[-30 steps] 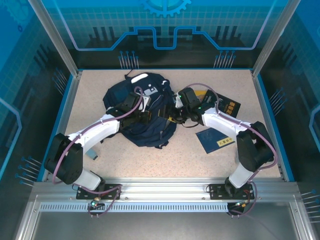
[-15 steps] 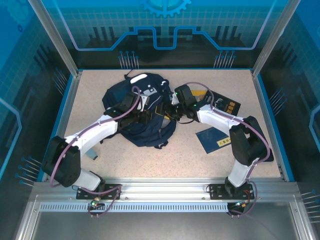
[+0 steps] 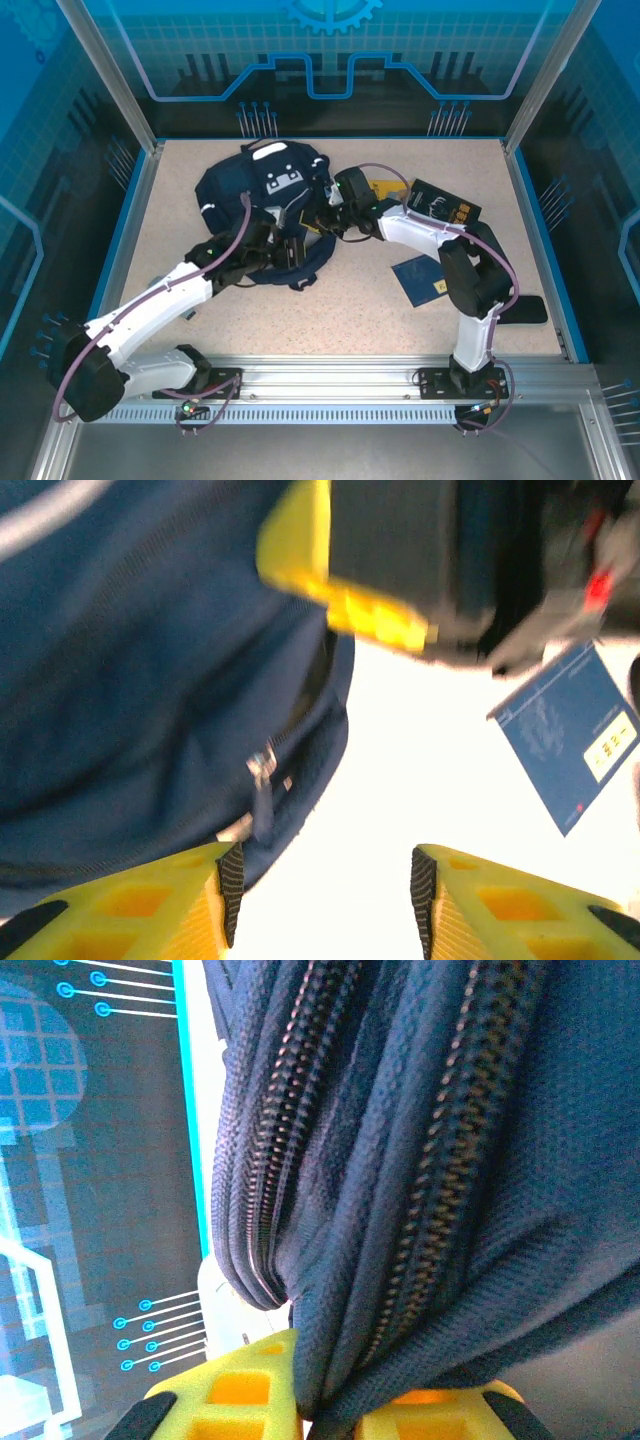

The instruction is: Pack the student bag

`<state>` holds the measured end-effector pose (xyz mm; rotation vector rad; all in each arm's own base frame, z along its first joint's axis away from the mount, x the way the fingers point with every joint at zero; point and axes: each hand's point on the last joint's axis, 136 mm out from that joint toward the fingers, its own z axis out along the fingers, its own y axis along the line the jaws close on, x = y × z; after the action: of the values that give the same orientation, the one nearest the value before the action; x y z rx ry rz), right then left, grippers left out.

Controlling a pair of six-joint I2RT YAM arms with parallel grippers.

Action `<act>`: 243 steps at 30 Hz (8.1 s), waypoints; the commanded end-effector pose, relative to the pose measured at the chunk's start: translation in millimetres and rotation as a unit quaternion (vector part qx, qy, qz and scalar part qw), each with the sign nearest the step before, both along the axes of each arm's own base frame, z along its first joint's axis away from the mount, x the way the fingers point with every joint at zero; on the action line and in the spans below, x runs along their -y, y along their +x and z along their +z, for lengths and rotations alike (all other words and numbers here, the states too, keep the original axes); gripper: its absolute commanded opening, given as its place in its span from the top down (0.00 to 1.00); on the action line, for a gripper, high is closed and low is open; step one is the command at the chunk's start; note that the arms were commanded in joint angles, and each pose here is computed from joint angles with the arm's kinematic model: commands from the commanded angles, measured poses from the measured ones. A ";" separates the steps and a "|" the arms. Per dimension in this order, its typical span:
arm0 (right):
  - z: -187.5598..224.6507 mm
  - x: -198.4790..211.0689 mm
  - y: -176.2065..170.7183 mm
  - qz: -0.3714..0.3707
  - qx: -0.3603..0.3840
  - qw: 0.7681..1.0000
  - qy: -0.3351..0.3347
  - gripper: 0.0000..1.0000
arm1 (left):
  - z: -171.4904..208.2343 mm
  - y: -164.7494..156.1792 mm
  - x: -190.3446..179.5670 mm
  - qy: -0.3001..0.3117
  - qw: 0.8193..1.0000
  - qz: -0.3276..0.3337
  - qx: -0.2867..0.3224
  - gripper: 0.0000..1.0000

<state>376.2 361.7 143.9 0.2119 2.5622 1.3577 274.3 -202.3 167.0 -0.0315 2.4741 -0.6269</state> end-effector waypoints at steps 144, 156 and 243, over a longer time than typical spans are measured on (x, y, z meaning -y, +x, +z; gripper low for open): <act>-49.4 138.3 -30.4 -0.111 -0.008 0.968 -0.226 0.97 | -62.8 -3.5 -114.1 0.217 0.970 0.079 -0.070 1.00; -54.2 138.9 -33.8 -0.104 -0.010 0.968 -0.229 0.98 | -71.8 39.4 -165.3 0.176 0.963 0.190 -0.073 1.00; -109.3 177.3 -152.9 0.067 -0.096 0.952 -0.282 0.35 | -38.7 71.4 -73.0 -0.010 0.988 0.109 -0.108 0.30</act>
<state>247.6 201.9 32.3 0.0163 2.9565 0.5944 364.3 -101.1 129.5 -0.4981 2.5612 -0.5012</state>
